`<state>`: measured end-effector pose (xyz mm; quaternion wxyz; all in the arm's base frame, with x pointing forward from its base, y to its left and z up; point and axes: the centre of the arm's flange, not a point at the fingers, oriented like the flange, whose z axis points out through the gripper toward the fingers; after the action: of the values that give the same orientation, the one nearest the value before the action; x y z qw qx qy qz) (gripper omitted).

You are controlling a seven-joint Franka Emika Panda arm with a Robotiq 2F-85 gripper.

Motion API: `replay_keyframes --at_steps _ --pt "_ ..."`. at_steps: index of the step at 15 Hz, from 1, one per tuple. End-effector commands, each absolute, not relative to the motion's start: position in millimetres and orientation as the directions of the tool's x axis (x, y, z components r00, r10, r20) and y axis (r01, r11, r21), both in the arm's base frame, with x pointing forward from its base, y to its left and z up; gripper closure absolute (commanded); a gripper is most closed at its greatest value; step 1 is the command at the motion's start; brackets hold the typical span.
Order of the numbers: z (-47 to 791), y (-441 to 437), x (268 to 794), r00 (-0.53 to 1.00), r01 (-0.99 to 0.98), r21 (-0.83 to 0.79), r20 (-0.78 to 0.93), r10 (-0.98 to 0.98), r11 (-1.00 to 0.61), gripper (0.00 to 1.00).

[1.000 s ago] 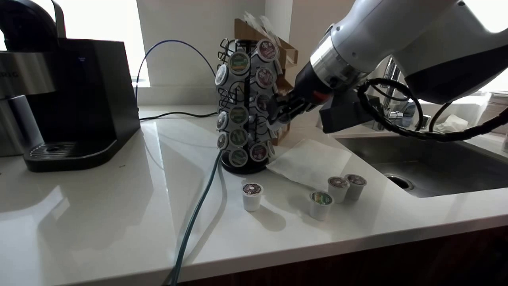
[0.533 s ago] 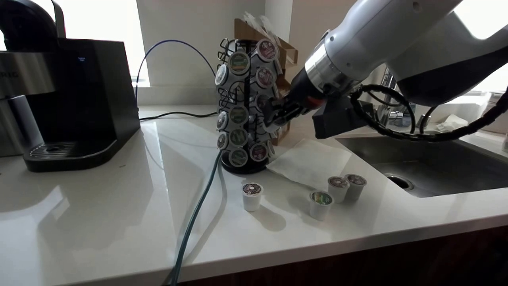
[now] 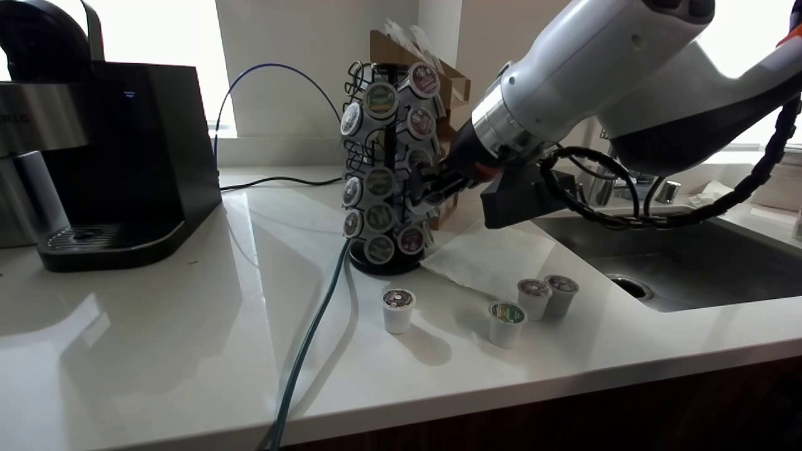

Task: Slightly rotate the rack then place one of the small white containers in one of the empty slots closer to the bottom

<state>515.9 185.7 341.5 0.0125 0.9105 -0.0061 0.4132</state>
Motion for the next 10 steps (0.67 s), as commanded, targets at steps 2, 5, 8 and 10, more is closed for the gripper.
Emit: replay_keyframes --at_steps 2,5,8,10 --pt "330.2 189.6 525.0 0.622 -0.03 -0.003 0.782 -0.021 -1.0 0.71" --pt "328.9 190.4 523.6 0.613 -0.025 0.005 0.79 -0.012 -1.0 0.71" --pt "325.1 189.6 521.4 0.598 -0.018 0.017 0.802 0.003 -1.0 0.71" --pt "324.8 188.6 520.6 0.581 -0.018 0.025 0.814 0.01 -1.0 0.71"
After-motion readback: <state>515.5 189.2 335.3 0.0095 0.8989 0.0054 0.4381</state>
